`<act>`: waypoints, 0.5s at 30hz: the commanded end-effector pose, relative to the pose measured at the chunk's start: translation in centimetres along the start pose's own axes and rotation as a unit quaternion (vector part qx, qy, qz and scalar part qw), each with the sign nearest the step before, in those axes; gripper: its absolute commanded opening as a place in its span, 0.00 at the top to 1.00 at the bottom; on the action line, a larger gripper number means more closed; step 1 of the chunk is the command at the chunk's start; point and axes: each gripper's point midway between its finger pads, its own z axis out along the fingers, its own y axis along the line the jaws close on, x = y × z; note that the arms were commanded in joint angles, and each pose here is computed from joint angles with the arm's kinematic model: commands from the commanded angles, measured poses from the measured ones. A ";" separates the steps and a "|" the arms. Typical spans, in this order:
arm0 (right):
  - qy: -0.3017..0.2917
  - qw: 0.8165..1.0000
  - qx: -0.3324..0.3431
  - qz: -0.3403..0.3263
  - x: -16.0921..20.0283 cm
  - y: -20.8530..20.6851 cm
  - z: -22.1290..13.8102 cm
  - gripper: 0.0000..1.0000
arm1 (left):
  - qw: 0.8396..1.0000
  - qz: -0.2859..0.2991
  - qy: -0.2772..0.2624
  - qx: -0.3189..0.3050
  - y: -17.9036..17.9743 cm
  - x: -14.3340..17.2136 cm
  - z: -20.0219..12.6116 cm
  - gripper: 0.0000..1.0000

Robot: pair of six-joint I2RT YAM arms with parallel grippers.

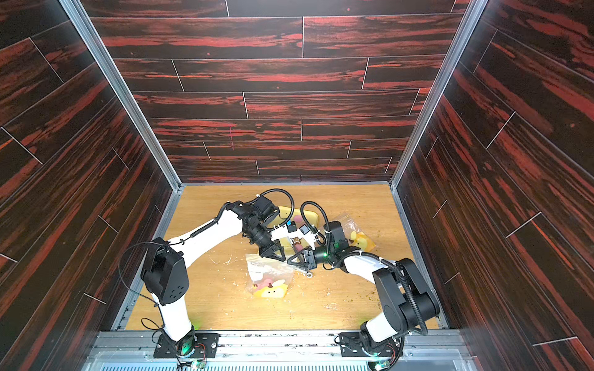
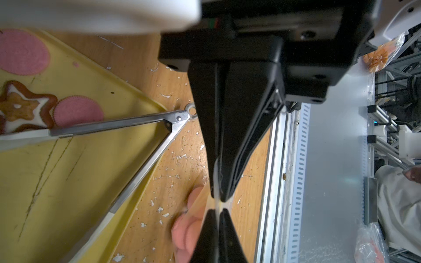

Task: Put the cookies into a resealable bag to prevent moisture
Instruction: Close the ziploc bag at the center of the board.

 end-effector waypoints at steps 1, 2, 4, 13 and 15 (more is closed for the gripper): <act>-0.003 0.999 -0.017 -0.031 -0.4 1.0 -0.1 1.00 | 1.000 -0.015 0.023 -0.002 0.0 1.0 0.1 0.77; -0.004 0.999 -0.016 -0.028 -0.4 0.9 -0.1 1.00 | 1.000 -0.014 0.026 -0.007 0.1 1.2 0.0 0.75; -0.005 1.000 -0.012 -0.024 -0.4 0.6 -0.1 1.00 | 0.999 -0.015 0.032 -0.019 0.3 1.6 0.0 0.74; -0.007 1.000 -0.010 -0.013 -0.4 0.2 -0.2 1.00 | 0.998 -0.010 0.049 -0.043 0.5 2.5 -0.7 0.84; -0.006 1.000 -0.009 -0.012 -0.4 0.2 -0.2 1.00 | 0.997 -0.007 0.050 -0.053 0.6 2.5 -1.0 0.91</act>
